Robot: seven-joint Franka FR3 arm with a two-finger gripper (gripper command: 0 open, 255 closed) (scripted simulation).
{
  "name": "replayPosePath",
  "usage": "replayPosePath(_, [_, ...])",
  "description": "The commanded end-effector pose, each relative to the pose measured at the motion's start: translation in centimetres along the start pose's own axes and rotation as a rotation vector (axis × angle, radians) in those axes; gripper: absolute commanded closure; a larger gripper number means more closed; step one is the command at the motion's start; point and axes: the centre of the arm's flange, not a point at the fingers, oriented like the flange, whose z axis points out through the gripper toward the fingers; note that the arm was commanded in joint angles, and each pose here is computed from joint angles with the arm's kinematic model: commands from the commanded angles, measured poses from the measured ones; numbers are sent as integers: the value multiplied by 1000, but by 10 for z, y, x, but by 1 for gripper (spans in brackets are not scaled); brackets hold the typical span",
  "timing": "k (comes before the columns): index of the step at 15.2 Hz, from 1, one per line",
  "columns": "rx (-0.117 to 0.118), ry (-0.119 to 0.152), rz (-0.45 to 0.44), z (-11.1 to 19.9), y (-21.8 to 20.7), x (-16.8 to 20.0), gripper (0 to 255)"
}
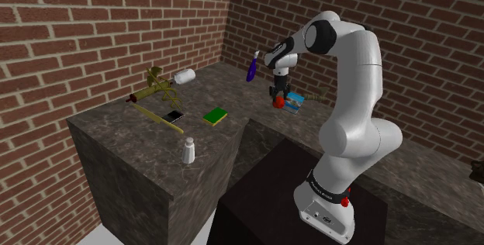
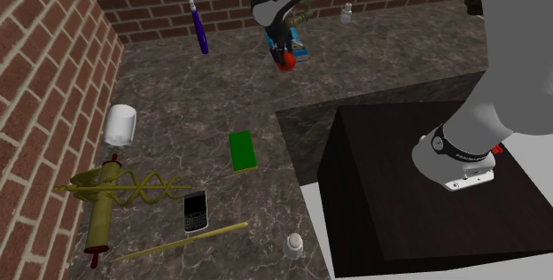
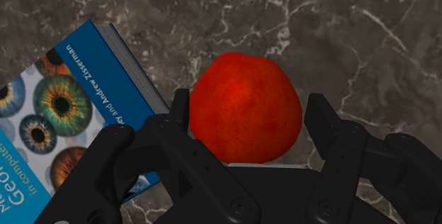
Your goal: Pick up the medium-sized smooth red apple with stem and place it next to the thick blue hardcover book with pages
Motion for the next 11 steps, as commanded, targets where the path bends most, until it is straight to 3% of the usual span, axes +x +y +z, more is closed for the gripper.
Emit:
replayPosePath(1, [0,0,0,10,-2,3,255])
replayPosePath(4, [0,0,0,26,-5,8,255])
replayPosePath(11, [0,0,0,26,-5,8,255])
